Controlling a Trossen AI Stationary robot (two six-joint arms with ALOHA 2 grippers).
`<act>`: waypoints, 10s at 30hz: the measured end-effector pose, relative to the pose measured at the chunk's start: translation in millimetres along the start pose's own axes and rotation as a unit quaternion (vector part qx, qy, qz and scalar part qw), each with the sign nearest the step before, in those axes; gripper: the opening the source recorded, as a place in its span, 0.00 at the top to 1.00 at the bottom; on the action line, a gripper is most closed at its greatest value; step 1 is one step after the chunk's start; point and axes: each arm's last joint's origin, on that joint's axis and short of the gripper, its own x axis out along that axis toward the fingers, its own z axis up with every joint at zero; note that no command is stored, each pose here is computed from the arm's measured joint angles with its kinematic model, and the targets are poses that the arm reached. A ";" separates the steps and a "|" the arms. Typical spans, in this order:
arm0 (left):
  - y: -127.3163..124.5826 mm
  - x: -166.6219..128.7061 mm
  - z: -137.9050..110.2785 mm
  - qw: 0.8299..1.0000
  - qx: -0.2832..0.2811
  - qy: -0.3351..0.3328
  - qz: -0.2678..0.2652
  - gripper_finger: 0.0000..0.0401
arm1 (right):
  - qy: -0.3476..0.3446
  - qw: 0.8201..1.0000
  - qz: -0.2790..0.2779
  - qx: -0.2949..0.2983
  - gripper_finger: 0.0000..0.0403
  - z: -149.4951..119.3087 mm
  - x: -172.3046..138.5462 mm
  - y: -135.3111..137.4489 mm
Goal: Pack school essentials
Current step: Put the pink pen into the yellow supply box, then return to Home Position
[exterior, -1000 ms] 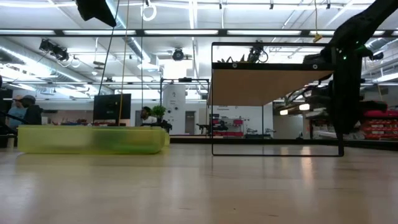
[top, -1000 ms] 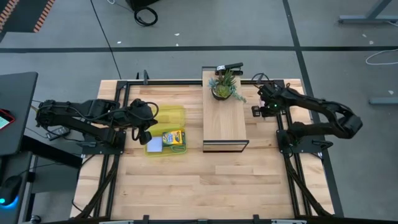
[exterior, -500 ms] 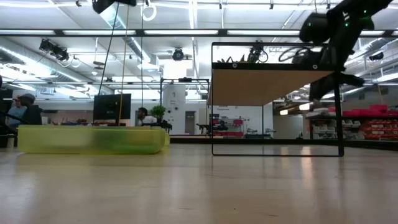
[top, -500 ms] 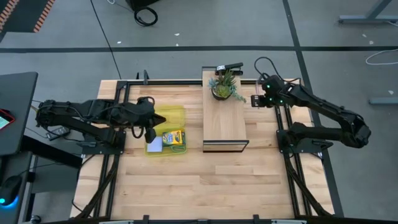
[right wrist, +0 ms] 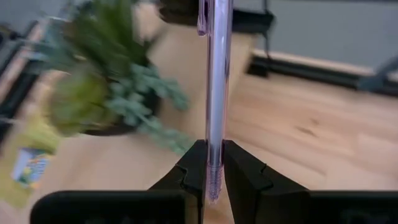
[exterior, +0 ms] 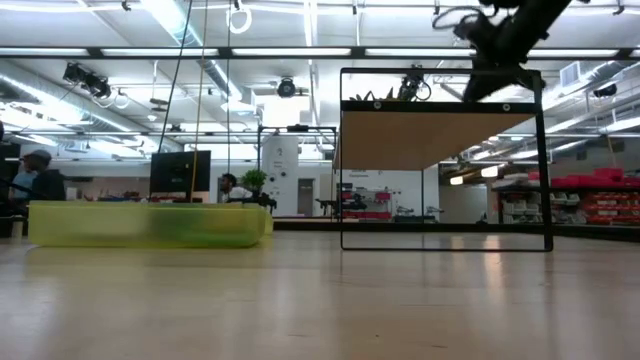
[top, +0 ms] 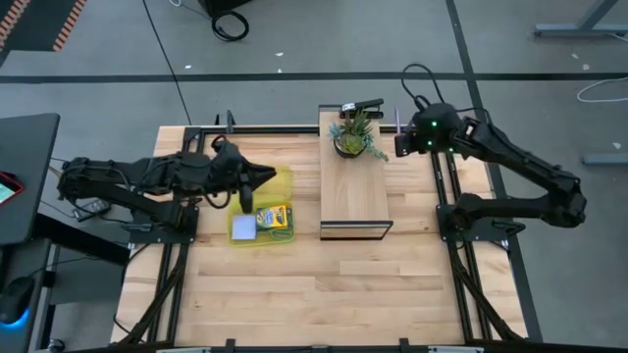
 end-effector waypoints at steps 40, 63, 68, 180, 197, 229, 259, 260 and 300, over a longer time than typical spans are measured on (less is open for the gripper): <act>60.8 135.6 9.7 0.992 -0.093 -0.067 -0.058 0.52 | -0.065 0.908 0.391 -0.138 0.87 5.6 50.1 130.8; 57.4 153.4 9.1 0.985 -0.094 -0.116 -0.090 0.75 | -0.091 0.891 0.414 -0.162 0.87 3.5 54.3 141.1; 57.3 153.3 9.2 0.985 -0.093 -0.116 -0.091 0.86 | -0.093 0.890 0.414 -0.165 0.87 3.7 54.2 141.0; 39.9 59.1 -190.6 0.891 0.092 0.444 -0.017 0.75 | -0.272 0.882 0.355 -0.148 0.56 -22.5 -62.1 -14.4; 38.0 55.7 -188.6 0.886 0.021 0.462 -0.021 0.81 | -0.315 0.870 0.375 -0.052 0.56 -82.1 -38.9 -54.0; 44.9 39.5 -172.6 0.893 0.017 0.449 -0.009 0.84 | -0.253 0.845 0.470 0.031 0.72 -143.2 15.3 -49.6; 66.4 25.9 -136.8 0.935 0.027 0.355 0.002 0.99 | -0.213 0.904 0.344 -0.134 0.77 -172.7 46.5 -57.0; 70.9 22.5 -132.0 0.939 0.029 0.341 0.013 0.99 | -0.218 0.903 0.342 -0.146 0.77 -172.7 46.5 -57.0; 135.1 -26.2 -203.6 0.990 0.087 -0.112 -0.024 0.98 | -0.221 0.901 0.338 -0.158 0.77 -172.8 46.7 -57.1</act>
